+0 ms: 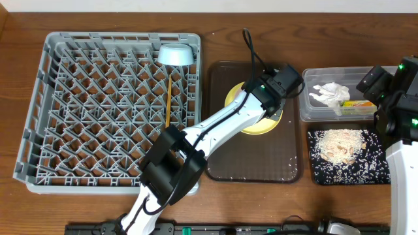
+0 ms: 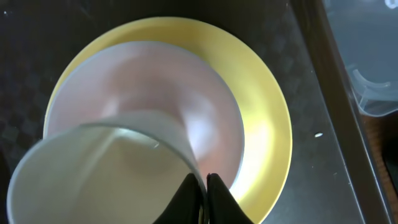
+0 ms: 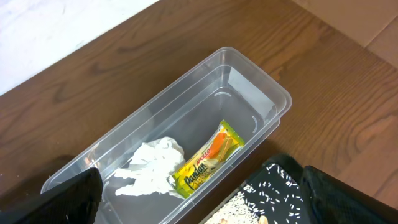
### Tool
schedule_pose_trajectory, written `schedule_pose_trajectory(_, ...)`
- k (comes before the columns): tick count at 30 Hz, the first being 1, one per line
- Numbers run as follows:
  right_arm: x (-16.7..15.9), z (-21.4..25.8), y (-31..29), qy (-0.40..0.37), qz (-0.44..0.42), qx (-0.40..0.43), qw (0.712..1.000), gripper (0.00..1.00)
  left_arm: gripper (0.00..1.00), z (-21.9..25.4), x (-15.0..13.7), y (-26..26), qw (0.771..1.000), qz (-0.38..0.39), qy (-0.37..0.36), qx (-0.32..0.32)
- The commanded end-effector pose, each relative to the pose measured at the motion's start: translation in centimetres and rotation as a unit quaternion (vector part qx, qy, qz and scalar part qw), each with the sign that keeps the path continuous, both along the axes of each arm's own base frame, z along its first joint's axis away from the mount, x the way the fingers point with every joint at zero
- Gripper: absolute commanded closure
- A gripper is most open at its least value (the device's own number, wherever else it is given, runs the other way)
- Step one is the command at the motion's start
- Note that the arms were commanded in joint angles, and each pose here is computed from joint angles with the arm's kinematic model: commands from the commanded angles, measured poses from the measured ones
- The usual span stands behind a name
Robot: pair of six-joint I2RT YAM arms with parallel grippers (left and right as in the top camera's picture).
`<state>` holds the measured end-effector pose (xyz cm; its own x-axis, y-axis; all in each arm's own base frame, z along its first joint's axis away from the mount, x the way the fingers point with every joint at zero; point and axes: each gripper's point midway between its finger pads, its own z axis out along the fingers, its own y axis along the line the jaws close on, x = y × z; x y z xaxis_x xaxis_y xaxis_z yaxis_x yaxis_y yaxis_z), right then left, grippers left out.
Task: Sort waste into correct bins and load items into the dishwasher rack
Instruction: 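Grasp the white cup rim with the left gripper, then lift the white cup and carry it over the dish rack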
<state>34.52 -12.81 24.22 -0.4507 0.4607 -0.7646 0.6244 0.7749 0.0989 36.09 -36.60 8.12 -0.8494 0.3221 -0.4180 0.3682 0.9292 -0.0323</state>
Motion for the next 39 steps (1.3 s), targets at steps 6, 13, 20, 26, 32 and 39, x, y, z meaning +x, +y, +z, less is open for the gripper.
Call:
schedule_pose_trajectory(6,-0.1,0.5,-0.2,-0.005,-0.002,-0.003,1.0,0.01,0.92,5.9,2.6,1.9,0.998,0.02,-0.043,-0.036)
schedule_pose_trajectory(13,-0.1,0.5,-0.2,-0.005,-0.002,-0.003,1.0,0.01,0.94,15.6,3.5,6.1,0.981,0.04,-0.034,-0.184)
schedule_pose_trajectory(20,-0.1,0.5,-0.2,-0.005,-0.002,-0.003,1.0,0.01,0.94,20.3,5.5,13.2,0.932,0.072,0.047,-0.353)
schedule_pose_trajectory(26,-0.1,0.5,-0.2,-0.005,-0.002,-0.003,1.0,0.01,0.94,18.6,6.9,17.5,0.887,0.089,0.126,-0.435)
schedule_pose_trajectory(32,-0.1,0.5,-0.2,-0.005,-0.002,-0.003,1.0,0.01,0.94,16.6,7.1,18.3,0.831,0.059,0.207,-0.514)
schedule_pose_trajectory(39,-0.1,0.5,-0.2,-0.005,-0.002,-0.003,1.0,0.01,0.94,12.2,8.1,18.1,0.811,0.074,0.256,-0.521)
